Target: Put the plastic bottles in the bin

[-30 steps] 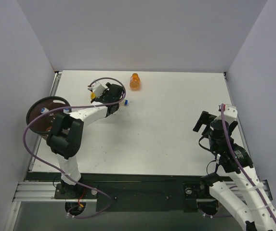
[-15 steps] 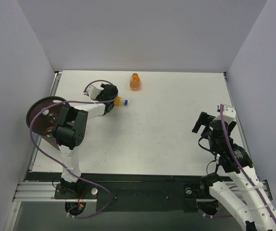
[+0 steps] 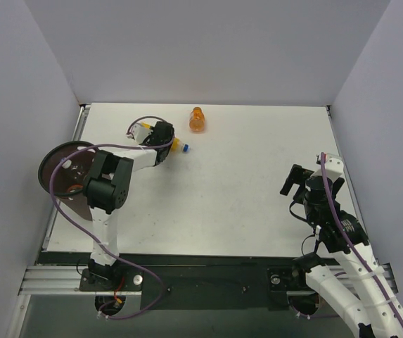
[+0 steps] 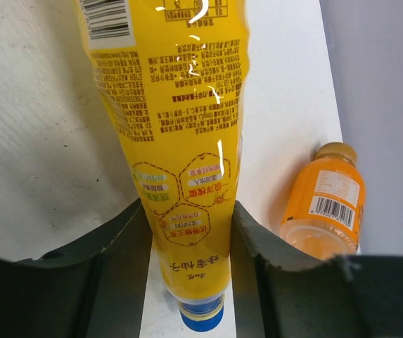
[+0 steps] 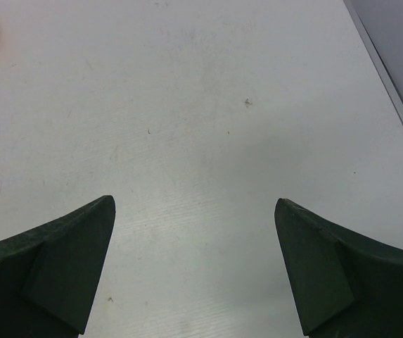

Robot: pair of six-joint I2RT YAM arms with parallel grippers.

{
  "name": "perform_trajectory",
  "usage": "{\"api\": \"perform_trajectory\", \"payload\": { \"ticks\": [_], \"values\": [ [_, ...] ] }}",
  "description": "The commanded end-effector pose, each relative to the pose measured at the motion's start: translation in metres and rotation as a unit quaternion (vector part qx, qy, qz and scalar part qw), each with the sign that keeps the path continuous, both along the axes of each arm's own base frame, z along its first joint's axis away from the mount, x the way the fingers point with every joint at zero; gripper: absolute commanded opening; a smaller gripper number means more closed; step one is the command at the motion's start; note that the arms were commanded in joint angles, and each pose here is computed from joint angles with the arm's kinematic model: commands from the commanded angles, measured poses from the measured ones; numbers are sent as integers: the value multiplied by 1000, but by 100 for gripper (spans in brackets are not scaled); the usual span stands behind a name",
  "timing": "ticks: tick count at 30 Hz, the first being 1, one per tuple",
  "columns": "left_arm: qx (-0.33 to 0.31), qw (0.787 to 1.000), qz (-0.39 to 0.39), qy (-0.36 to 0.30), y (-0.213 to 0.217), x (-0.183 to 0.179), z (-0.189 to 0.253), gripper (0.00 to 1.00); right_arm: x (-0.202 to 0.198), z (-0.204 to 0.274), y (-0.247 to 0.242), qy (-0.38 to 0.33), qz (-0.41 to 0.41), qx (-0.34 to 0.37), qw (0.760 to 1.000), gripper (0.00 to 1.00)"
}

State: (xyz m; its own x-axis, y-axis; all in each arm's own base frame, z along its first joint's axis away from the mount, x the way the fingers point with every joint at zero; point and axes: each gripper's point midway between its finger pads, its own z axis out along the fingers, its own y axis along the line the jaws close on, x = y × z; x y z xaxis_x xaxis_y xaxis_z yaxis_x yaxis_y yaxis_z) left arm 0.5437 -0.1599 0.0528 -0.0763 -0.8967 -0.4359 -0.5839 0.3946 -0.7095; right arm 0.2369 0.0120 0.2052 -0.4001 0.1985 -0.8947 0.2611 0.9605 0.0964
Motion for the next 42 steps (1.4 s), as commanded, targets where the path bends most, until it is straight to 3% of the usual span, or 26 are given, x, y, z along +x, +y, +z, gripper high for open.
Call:
{"api": "perform_trajectory", "payload": {
  "ticks": [1,6,9,11,15,17,18,20,22,27,29,31,36,42],
  "values": [
    [42,997,-35,-50,-2,3,57,41,1,-4,-2,3,-3,-3,1000,91],
    [141,977,-101,-126,-29,-12,156,38,5,-9,3,4,1,8,1000,90],
    [220,949,-154,-168,-47,-36,211,36,8,-12,7,6,5,16,1000,90],
    [250,927,-174,-216,-44,-57,270,32,10,-12,10,4,7,24,1000,90],
    [341,892,-179,-237,-8,-99,334,5,13,-17,15,1,11,36,999,90],
    [398,877,-154,-223,24,-123,356,1,17,-20,20,-1,11,52,999,90],
    [450,860,-140,-195,44,-130,354,0,19,-23,24,3,16,57,998,90],
    [503,846,-98,-147,86,-149,358,0,23,-27,30,5,20,71,997,90],
    [511,847,-93,-114,120,-165,360,0,27,-32,36,9,25,83,996,90],
    [478,870,-40,-111,193,-216,374,0,33,-39,48,14,37,106,994,90],
    [489,870,-13,-62,221,-226,360,0,35,-34,50,6,38,118,992,90],
    [493,869,-7,-31,232,-229,345,0,36,-31,53,-4,42,128,991,90],
    [469,882,19,-34,237,-231,321,0,36,-30,52,1,45,119,992,90],
    [469,882,47,-4,249,-252,288,0,29,-33,47,-1,37,115,993,90]
  ]
}}
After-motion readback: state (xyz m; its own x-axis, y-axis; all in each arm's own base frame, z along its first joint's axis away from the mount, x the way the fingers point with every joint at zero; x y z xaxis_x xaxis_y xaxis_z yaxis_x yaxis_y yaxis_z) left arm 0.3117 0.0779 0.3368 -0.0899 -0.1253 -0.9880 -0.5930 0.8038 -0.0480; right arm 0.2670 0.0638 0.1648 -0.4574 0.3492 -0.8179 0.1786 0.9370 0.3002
